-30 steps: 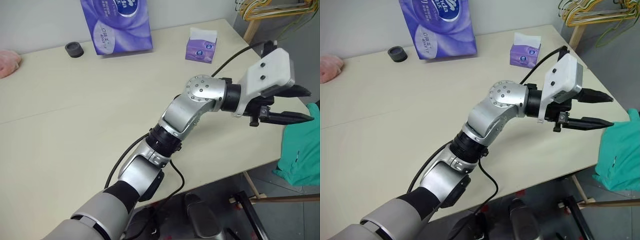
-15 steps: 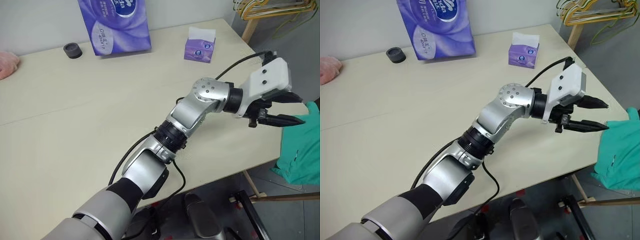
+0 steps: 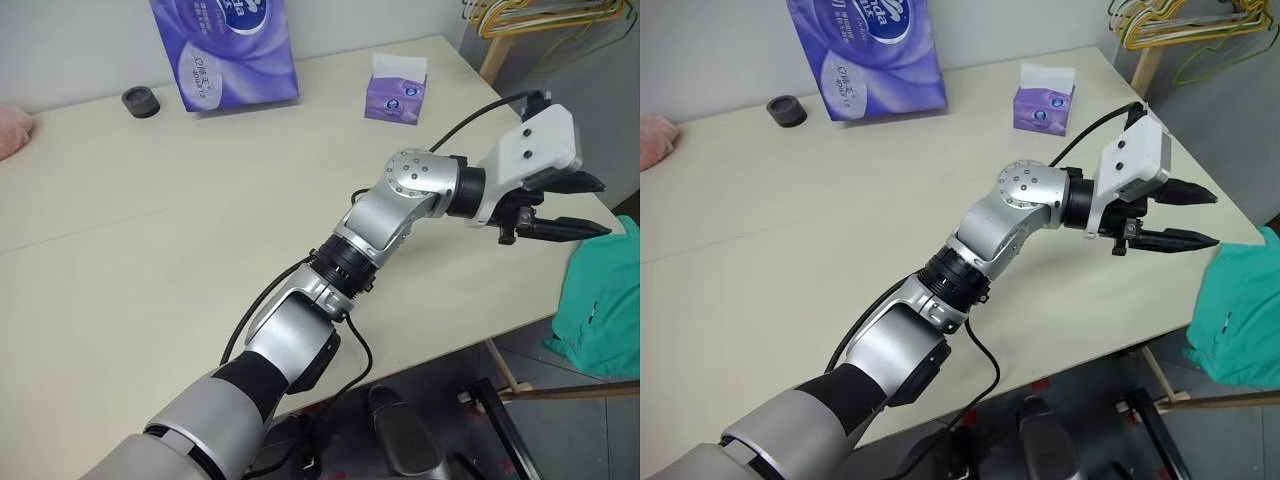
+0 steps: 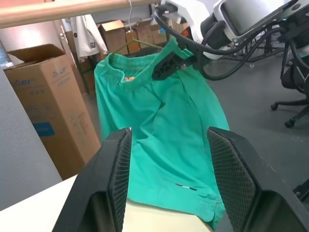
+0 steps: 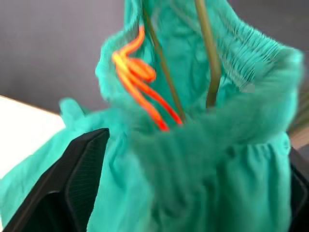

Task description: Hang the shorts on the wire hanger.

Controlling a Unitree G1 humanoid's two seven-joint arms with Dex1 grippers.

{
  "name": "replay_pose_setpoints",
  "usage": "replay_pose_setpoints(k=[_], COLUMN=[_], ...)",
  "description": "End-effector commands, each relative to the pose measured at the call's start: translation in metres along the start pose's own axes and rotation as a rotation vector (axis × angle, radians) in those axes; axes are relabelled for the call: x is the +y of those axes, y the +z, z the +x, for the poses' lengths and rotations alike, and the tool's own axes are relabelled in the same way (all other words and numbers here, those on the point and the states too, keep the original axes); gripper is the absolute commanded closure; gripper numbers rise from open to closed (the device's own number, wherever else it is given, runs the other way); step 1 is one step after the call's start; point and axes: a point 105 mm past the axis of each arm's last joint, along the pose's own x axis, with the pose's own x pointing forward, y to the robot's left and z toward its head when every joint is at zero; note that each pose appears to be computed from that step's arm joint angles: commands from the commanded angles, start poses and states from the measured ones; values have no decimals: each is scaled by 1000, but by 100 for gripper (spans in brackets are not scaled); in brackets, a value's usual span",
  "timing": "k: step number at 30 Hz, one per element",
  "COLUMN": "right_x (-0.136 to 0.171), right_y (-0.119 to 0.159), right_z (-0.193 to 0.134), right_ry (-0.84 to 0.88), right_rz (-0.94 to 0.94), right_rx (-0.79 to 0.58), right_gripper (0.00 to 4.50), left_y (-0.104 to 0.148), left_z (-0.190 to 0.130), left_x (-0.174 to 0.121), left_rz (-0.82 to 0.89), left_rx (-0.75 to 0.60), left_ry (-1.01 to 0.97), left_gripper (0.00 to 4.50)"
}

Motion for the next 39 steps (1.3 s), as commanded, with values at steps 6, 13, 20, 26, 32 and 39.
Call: replay_pose_setpoints(k=[6, 13, 20, 26, 32, 39], right_x=[26, 58, 105, 154, 214, 268], right_y=[56, 82, 85, 50, -7, -88], right_z=[-38, -53, -67, -72, -82, -87], right_ry=[-30, 32, 215, 504, 879, 1142], right_rz=[-317, -480, -597, -615, -519, -479], right_rx=[-296, -518, -684, -698, -625, -471], right_gripper=[6, 6, 6, 6, 6, 6], left_y=[24, 20, 16, 4, -34, -88], left_z=[22, 18, 13, -16, -96, -223], left_x=[-12, -9, -5, 11, 29, 24], left_rz=[38, 67, 85, 99, 21, -193], left_rx=[-76, -48, -30, 18, 164, 345], left_ry=[-74, -54, -29, 108, 420, 1063], left_gripper=[189, 189, 189, 189, 189, 189])
